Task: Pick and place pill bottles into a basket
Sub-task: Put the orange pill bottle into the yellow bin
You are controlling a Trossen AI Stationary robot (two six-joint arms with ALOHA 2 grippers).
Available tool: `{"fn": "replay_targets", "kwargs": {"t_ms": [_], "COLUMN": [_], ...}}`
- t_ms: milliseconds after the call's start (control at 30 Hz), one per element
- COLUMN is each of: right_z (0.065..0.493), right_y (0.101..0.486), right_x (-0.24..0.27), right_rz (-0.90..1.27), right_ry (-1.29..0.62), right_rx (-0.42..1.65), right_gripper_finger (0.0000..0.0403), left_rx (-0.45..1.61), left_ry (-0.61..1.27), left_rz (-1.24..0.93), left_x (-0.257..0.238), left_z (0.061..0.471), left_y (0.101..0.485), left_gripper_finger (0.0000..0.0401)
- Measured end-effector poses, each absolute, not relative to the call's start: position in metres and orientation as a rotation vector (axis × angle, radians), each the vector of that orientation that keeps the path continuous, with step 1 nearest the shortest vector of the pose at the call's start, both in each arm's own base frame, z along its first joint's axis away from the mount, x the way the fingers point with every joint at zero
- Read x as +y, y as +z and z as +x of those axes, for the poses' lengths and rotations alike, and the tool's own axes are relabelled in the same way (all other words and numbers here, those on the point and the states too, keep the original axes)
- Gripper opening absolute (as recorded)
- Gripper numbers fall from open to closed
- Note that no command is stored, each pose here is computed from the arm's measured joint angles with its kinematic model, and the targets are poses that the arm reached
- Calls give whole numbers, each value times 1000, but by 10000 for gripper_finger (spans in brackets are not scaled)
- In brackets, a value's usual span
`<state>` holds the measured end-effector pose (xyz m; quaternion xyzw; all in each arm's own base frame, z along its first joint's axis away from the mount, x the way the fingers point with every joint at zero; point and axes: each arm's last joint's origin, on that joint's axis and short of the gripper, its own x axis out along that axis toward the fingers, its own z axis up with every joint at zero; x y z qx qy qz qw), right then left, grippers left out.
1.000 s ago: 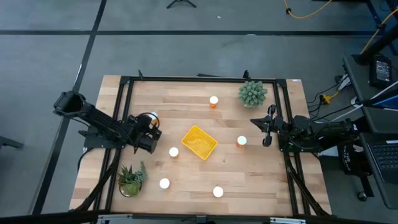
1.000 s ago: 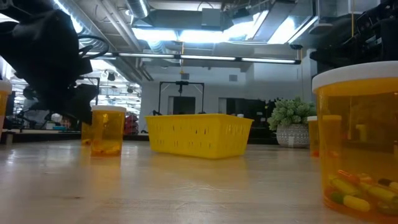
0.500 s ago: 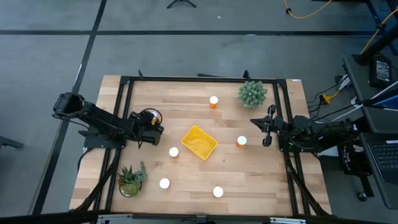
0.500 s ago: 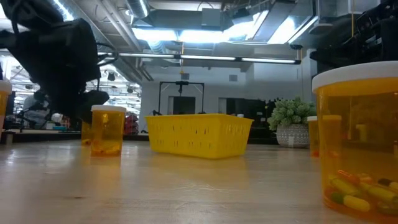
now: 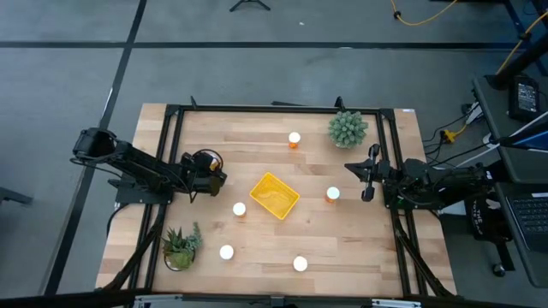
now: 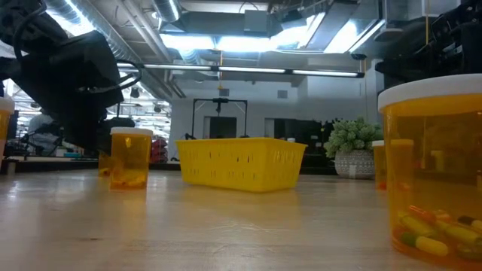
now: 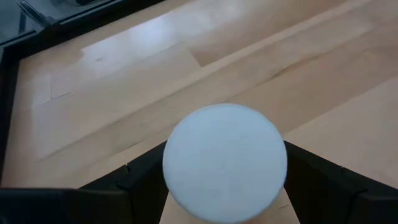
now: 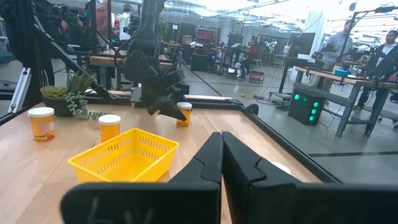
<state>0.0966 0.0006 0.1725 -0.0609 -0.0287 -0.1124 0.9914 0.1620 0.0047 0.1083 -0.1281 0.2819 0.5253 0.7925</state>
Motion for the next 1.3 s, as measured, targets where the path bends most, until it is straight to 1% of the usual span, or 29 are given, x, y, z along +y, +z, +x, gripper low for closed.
{"fn": "replay_targets", "kwargs": {"t_ms": [233, 533, 667, 867, 1000, 1133, 1300], "right_z": [97, 97, 97, 97, 97, 97, 97], "right_y": [172, 172, 172, 172, 172, 172, 172], "right_x": [1, 1, 1, 1, 1, 1, 1], "right_rz": [-124, -124, -124, -124, -125, -125, -124], "right_ry": [-225, -225, -225, -225, -225, -225, -225], "right_rx": [-57, -57, -57, -57, -57, -57, -57], "right_gripper_finger": [7, 7, 7, 7, 7, 7, 7], "left_rx": [600, 613, 614, 614, 626, 671, 697], "left_ry": [1123, 1113, 1112, 1112, 1094, 1031, 949], "left_rz": [-260, -259, -260, -260, -252, -238, -173], "left_x": [5, 4, 4, 4, 3, 2, -1], "left_z": [163, 163, 163, 163, 164, 171, 185], "left_y": [110, 109, 109, 109, 110, 115, 130], "left_gripper_finger": [263, 209, 194, 201, 198, 192, 198]}}
